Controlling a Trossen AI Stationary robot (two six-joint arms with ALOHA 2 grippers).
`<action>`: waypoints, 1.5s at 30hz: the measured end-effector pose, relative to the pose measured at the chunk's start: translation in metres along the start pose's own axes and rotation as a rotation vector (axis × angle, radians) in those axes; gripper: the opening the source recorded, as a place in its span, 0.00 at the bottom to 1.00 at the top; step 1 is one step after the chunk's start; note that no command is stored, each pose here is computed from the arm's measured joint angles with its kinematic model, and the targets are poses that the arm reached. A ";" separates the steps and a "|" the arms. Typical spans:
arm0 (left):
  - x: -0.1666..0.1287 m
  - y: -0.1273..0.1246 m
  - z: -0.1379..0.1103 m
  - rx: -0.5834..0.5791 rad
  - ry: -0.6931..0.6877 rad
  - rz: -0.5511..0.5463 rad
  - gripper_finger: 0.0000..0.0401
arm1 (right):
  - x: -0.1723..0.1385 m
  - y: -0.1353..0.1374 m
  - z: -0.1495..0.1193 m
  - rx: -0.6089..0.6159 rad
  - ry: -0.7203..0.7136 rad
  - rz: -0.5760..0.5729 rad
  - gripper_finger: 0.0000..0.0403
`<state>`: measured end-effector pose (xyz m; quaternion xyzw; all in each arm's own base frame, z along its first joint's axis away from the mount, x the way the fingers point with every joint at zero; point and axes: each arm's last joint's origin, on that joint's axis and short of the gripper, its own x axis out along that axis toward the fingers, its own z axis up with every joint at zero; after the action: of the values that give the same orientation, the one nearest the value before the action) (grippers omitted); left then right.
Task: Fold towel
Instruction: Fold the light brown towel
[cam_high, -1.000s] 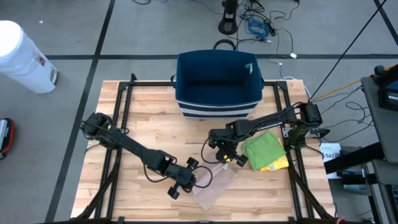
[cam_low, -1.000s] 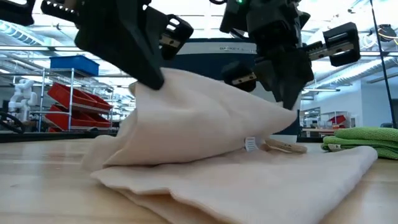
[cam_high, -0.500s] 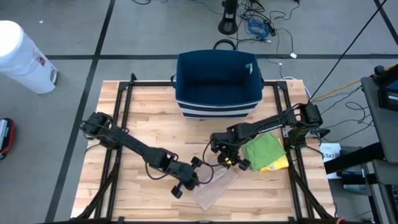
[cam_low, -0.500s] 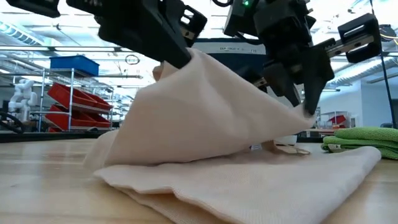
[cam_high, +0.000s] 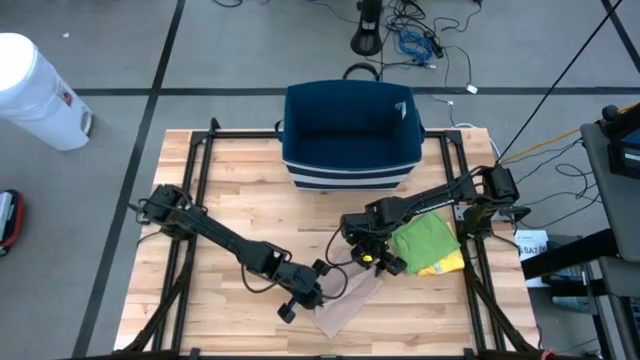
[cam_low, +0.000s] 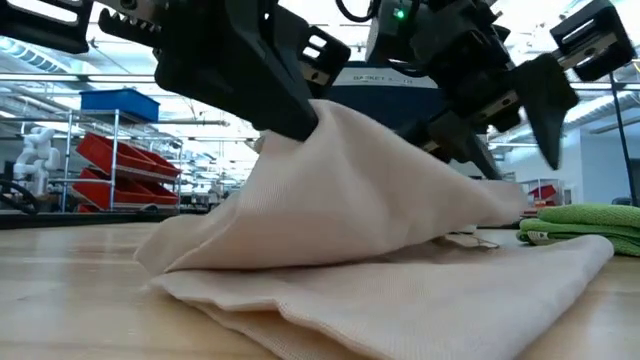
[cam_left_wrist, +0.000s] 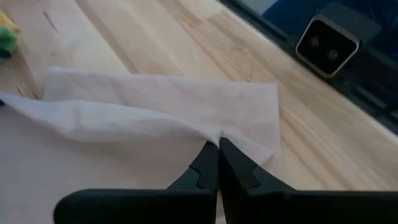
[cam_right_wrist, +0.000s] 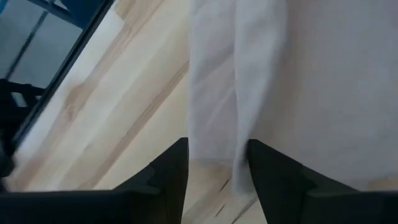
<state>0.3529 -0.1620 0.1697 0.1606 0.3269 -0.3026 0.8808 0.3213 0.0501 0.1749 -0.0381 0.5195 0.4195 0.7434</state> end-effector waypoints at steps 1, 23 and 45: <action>0.000 0.000 0.001 0.001 -0.007 0.001 0.01 | 0.000 0.001 -0.002 0.025 0.016 0.009 0.39; 0.000 0.002 0.010 -0.004 -0.106 0.004 0.31 | -0.005 -0.006 -0.004 0.096 -0.002 -0.016 0.35; 0.001 0.000 -0.002 -0.111 0.013 -0.022 0.38 | 0.021 0.000 0.031 -0.121 -0.183 -0.066 0.35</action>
<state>0.3524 -0.1612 0.1678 0.1097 0.3508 -0.2924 0.8828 0.3471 0.0775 0.1723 -0.0616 0.4216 0.4271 0.7975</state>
